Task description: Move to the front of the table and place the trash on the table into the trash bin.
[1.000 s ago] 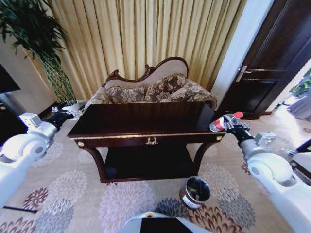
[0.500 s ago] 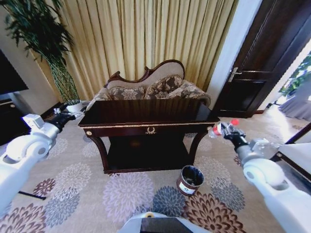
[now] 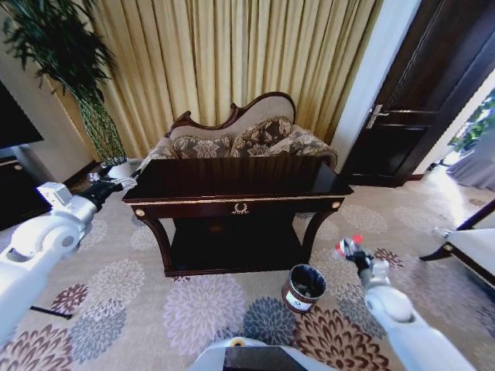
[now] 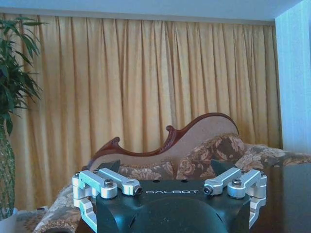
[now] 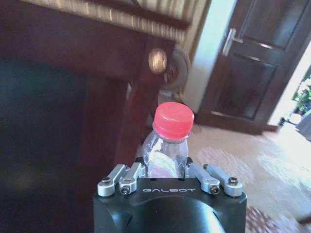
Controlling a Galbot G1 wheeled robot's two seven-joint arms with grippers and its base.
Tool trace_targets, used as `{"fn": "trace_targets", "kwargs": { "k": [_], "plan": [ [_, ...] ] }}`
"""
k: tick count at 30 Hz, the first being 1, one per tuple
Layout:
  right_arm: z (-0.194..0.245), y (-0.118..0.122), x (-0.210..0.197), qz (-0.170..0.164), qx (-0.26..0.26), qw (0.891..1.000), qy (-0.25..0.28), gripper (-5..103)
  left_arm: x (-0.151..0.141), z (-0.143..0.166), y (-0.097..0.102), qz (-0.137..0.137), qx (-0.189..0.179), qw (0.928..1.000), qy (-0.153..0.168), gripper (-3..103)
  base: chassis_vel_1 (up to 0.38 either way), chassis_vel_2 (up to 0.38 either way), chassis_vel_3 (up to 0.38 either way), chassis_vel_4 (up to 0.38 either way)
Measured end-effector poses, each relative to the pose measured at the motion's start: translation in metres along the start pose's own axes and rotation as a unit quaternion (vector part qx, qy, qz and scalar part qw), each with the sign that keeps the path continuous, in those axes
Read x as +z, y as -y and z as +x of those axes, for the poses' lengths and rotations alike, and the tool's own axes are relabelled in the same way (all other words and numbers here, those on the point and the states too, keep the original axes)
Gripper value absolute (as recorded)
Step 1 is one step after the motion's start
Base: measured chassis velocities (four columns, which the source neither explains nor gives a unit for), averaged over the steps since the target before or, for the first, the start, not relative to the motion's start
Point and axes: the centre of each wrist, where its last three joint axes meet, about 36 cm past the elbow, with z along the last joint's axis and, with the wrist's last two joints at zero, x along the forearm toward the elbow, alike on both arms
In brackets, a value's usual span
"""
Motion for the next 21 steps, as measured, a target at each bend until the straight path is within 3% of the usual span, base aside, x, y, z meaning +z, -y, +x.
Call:
{"fn": "trace_targets", "kwargs": {
  "k": [5, 21],
  "plan": [
    [-0.011, -0.028, 0.038, 0.003, 0.025, 1.0, -0.012, 30, 0.003, -0.001, 0.006, 0.005, 0.004, 1.0, -0.002, 100, 0.0, 0.0, 0.0, 0.0],
    [-0.018, -0.098, 0.053, 0.001, 0.009, 1.0, -0.003, 33, 0.006, 0.005, 0.016, 0.01, 0.017, 0.9998, -0.007, 100, 0.0, 0.0, 0.0, 0.0]
  ]
}}
